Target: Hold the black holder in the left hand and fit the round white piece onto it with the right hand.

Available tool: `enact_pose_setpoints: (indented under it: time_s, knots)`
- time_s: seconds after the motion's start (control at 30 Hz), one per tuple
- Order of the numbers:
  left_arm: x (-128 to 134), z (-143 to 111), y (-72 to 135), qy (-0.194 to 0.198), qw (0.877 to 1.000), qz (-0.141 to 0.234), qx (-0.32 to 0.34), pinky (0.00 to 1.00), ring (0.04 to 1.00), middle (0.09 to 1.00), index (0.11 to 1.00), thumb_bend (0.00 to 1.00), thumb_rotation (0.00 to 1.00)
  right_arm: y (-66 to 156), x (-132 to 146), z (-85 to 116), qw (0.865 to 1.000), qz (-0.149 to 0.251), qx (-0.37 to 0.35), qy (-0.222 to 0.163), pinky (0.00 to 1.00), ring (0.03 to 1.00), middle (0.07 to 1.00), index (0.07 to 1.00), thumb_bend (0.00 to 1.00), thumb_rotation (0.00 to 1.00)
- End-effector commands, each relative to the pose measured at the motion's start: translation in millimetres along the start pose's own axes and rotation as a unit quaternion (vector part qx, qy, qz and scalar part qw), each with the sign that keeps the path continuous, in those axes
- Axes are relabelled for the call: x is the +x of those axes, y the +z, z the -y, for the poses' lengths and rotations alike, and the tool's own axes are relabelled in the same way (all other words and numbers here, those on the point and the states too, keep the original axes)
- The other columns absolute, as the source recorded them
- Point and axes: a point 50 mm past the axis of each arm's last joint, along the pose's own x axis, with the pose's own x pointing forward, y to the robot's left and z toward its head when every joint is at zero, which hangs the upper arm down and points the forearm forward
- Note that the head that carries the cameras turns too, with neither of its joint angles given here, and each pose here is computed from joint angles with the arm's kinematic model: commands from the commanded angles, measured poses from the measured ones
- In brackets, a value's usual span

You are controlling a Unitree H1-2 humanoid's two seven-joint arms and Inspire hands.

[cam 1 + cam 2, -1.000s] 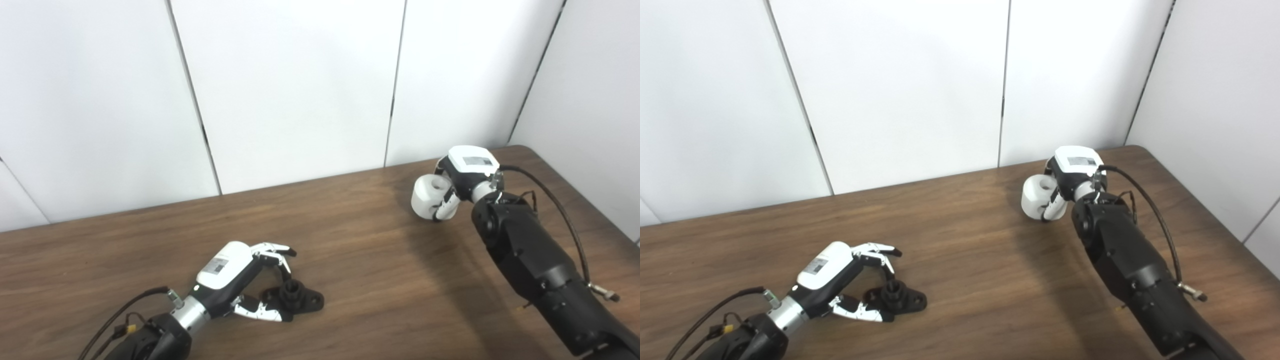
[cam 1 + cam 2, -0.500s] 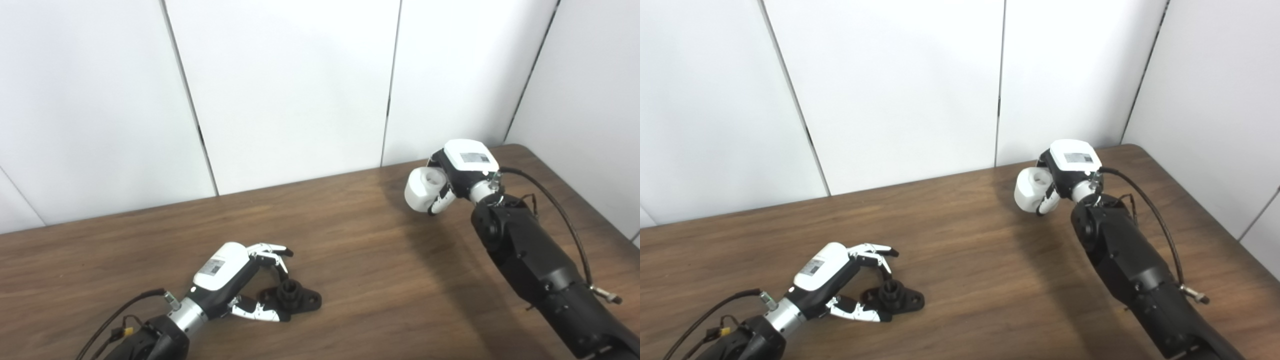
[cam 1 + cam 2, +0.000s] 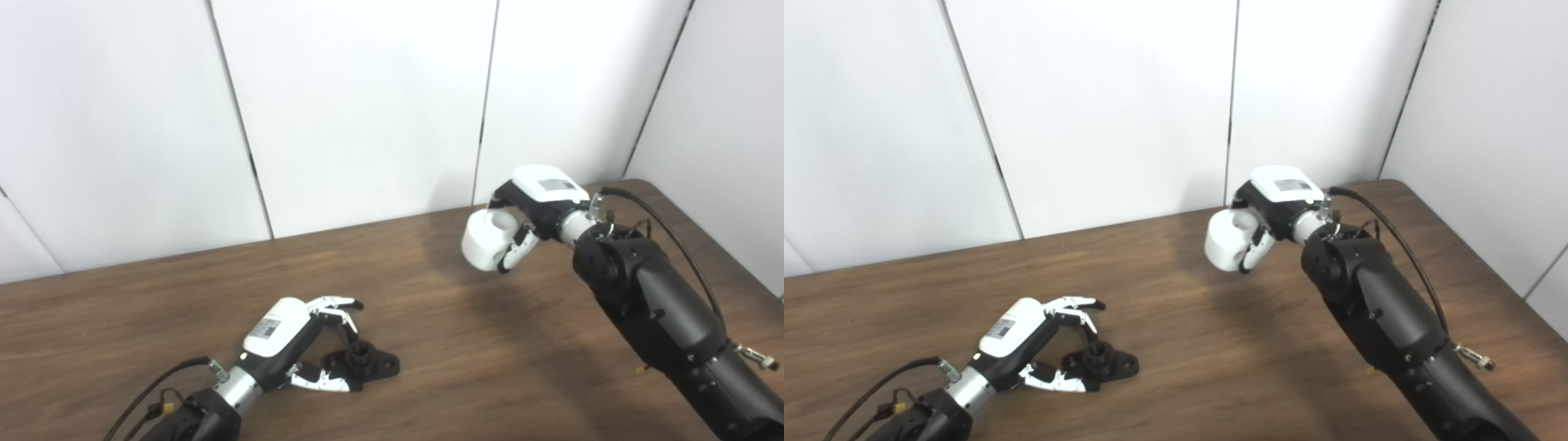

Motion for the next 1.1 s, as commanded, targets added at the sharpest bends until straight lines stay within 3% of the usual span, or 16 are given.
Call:
enact_pose_setpoints:
  time_s: [0.0, 0.23, 0.57, 1.07]
  knots:
    - [-29, 46, -13, -0.107, 0.993, -0.049, 0.017, 0.67, 0.844, 0.834, 0.487, 0.52, 0.06, 12, -3, 33, 0.998, 0.032, -0.017, -0.045, 0.66, 0.796, 0.73, 0.481, 0.53, 0.14]
    - [-20, 53, -9, -0.113, 0.991, -0.064, 0.019, 0.71, 0.874, 0.855, 0.488, 0.52, 0.07, 40, -13, 42, 0.994, 0.094, -0.034, -0.035, 0.7, 0.829, 0.738, 0.482, 0.53, 0.14]
    - [-7, 57, -3, -0.112, 0.99, -0.08, 0.022, 0.75, 0.892, 0.869, 0.49, 0.52, 0.07, 74, -13, 46, 0.983, 0.179, -0.034, -0.027, 0.7, 0.802, 0.726, 0.482, 0.53, 0.15]
    - [8, 63, 5, -0.107, 0.99, -0.086, 0.03, 0.71, 0.896, 0.876, 0.49, 0.52, 0.08, 116, -4, 26, 0.959, 0.281, -0.025, 0.013, 0.64, 0.772, 0.713, 0.478, 0.53, 0.15]
